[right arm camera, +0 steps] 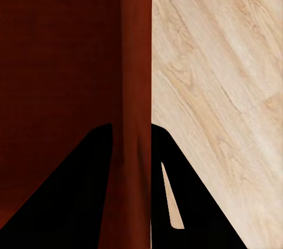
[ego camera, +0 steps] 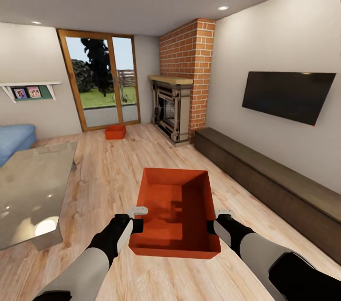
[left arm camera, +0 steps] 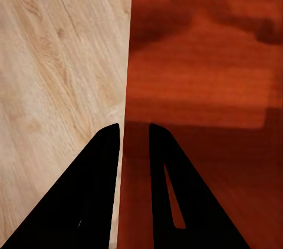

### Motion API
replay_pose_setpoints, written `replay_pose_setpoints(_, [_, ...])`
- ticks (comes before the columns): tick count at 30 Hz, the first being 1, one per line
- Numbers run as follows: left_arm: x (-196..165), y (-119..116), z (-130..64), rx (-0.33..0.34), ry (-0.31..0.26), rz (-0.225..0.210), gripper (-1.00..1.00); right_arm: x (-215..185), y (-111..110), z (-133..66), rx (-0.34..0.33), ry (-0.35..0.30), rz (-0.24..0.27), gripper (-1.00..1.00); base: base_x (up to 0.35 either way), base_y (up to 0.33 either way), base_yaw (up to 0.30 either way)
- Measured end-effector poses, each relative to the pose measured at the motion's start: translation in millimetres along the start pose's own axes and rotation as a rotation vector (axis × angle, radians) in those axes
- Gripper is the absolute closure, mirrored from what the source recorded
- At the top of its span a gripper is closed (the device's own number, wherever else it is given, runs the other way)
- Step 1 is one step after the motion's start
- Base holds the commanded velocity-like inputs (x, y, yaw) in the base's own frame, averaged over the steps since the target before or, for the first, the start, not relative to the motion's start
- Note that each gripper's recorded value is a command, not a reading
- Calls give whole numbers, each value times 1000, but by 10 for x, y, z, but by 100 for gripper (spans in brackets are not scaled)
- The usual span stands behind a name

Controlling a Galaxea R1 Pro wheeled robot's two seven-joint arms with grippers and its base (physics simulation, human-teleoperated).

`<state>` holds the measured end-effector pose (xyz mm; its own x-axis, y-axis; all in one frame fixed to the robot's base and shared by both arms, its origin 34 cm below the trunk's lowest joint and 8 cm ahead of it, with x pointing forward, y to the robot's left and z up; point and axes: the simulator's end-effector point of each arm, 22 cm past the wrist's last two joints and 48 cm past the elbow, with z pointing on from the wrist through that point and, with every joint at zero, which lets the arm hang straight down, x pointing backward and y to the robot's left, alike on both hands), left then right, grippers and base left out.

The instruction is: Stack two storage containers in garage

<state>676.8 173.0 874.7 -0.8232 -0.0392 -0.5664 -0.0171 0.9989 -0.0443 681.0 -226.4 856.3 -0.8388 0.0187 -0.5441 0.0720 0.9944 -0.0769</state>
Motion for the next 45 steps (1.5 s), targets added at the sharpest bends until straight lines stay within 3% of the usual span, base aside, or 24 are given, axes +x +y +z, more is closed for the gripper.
replay_pose_setpoints(8, [-144, 13, -60, -5, -33, 5, 100, -108, 24, -31, -10, -31, 10, 100, 0, 0, 0])
replay_pose_setpoints(45, [-142, 9, -63, -7, -31, 7, 100, -98, 22, -27, -11, -29, 12, 100, 0, 0, 2])
